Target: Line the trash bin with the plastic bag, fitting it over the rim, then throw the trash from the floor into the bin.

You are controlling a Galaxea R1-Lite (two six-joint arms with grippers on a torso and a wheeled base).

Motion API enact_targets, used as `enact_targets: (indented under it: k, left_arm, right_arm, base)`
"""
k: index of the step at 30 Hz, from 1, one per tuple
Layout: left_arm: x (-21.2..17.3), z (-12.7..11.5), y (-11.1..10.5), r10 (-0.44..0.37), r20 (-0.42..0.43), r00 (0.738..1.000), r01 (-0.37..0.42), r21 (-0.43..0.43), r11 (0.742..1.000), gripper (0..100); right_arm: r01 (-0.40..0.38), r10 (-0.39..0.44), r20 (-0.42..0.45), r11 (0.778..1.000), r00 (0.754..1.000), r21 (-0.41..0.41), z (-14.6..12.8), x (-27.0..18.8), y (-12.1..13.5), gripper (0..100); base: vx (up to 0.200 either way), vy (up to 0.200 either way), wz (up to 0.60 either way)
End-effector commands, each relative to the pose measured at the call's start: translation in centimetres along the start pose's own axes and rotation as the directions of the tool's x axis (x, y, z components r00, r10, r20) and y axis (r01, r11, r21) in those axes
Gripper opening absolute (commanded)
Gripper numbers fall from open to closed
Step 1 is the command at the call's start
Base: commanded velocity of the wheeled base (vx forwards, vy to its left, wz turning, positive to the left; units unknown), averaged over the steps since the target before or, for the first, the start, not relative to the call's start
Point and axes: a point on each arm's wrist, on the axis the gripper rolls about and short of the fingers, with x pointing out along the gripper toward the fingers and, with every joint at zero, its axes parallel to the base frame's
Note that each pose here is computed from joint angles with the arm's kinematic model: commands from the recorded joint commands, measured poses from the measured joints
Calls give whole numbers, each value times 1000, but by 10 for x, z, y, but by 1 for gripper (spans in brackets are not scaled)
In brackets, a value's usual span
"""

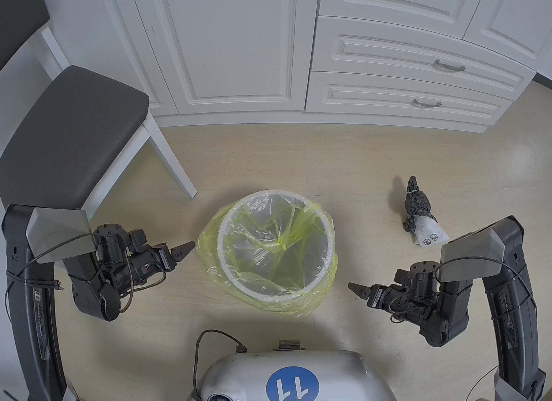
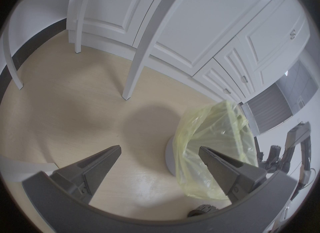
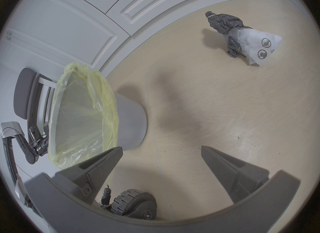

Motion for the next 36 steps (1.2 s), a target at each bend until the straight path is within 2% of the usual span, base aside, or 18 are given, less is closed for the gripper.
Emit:
enact_targets:
  k: [1, 7, 9, 13, 20, 26, 36]
  left_arm:
    - [5, -17, 11, 18, -44, 999, -18, 12, 1000, 100]
    - [19, -25, 12, 33, -97, 995, -34, -3, 999, 100]
    - [27, -25, 12, 53, -91, 994, -53, 4, 999, 100]
    - [50, -22, 9, 36, -76, 996, -34, 21, 999, 100]
    - [88, -24, -14, 32, -140, 990, -27, 39, 999, 100]
    - [96, -27, -18, 23, -150, 988, -12, 71, 997, 100]
    - [103, -33, -16, 77, -135, 988, -65, 88, 994, 100]
  right_arm:
    - [-7, 7, 10, 1000, 1000, -6, 0, 0, 0, 100]
    - [-6, 6, 9, 1000, 1000, -11, 0, 0, 0, 100]
    - [-6, 6, 9, 1000, 1000, -13, 0, 0, 0, 100]
    - [-11, 11, 6, 1000, 1000, -16, -2, 1, 2, 100]
    - [-8, 8, 1, 999, 1000, -34, -3, 2, 0, 100]
    - [-8, 8, 1, 999, 1000, -36, -3, 2, 0, 100]
    - [-6, 5, -3, 999, 1000, -46, -5, 2, -1, 100]
  base:
    - [0, 0, 0]
    - [0, 0, 0]
    - [0, 0, 0]
    - [0, 0, 0]
    - [0, 0, 0]
    - [0, 0, 0]
    - [0, 0, 0]
